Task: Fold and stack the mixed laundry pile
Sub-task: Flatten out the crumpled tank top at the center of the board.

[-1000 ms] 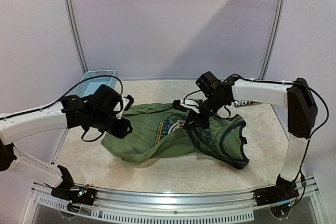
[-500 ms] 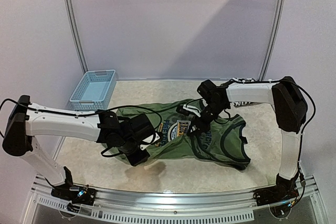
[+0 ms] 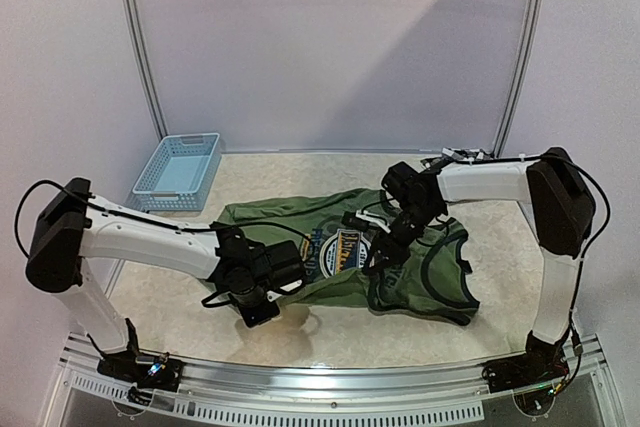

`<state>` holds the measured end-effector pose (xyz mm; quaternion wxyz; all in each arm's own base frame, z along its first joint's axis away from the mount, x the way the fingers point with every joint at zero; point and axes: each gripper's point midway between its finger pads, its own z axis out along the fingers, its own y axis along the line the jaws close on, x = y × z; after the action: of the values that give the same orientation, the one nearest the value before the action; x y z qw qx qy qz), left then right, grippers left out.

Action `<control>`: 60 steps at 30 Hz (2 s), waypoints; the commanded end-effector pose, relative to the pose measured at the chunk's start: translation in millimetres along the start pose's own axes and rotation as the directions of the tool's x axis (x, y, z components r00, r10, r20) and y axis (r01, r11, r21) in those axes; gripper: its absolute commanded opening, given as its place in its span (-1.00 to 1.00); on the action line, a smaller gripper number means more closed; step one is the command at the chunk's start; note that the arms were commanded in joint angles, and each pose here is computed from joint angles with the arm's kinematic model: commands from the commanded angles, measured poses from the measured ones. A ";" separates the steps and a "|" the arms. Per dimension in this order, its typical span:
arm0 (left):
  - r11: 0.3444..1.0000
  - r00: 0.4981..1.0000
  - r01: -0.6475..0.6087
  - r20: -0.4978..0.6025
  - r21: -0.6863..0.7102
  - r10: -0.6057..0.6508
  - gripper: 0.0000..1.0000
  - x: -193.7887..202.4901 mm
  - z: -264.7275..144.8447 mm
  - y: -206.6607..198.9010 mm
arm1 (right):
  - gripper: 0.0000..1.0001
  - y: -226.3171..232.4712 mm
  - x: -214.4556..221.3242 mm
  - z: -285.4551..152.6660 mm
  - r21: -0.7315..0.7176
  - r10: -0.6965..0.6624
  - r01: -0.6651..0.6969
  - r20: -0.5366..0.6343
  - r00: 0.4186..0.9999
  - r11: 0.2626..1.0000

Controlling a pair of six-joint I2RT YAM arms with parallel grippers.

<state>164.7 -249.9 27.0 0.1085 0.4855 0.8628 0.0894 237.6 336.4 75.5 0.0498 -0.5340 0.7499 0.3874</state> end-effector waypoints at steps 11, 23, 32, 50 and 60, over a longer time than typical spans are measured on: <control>0.965 0.995 -0.095 0.057 0.243 0.083 -0.37 -1.9 -102.7 -29.7 | 0.02 79.0 -45.2 -111.3 -0.046 -0.169 0.177 0.140 0.976 0.983; 0.911 0.874 0.409 0.308 -0.052 -0.375 0.53 -66.8 -104.3 190.5 | 0.07 -133.5 -88.0 -193.6 0.507 -0.007 -0.115 0.234 0.972 0.854; 0.899 0.869 0.437 0.240 0.035 -0.432 0.42 -79.8 -48.1 217.0 | 0.17 -225.9 -72.2 -141.7 0.477 0.118 -0.186 0.169 0.979 0.859; 0.863 0.796 0.477 0.333 0.167 -0.505 0.39 -85.9 -98.2 207.0 | 0.12 -290.2 -55.5 -122.4 0.484 0.248 -0.348 0.259 0.934 0.803; 0.846 0.757 0.498 0.381 0.190 -0.531 0.39 -87.7 -127.9 212.5 | -0.15 -294.6 -45.1 -96.9 0.407 0.293 -0.377 0.254 0.922 0.832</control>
<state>350.8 -221.6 191.4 0.2758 0.2494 0.9256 -0.0700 540.7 267.7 26.9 0.1877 -0.3364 0.8918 0.2372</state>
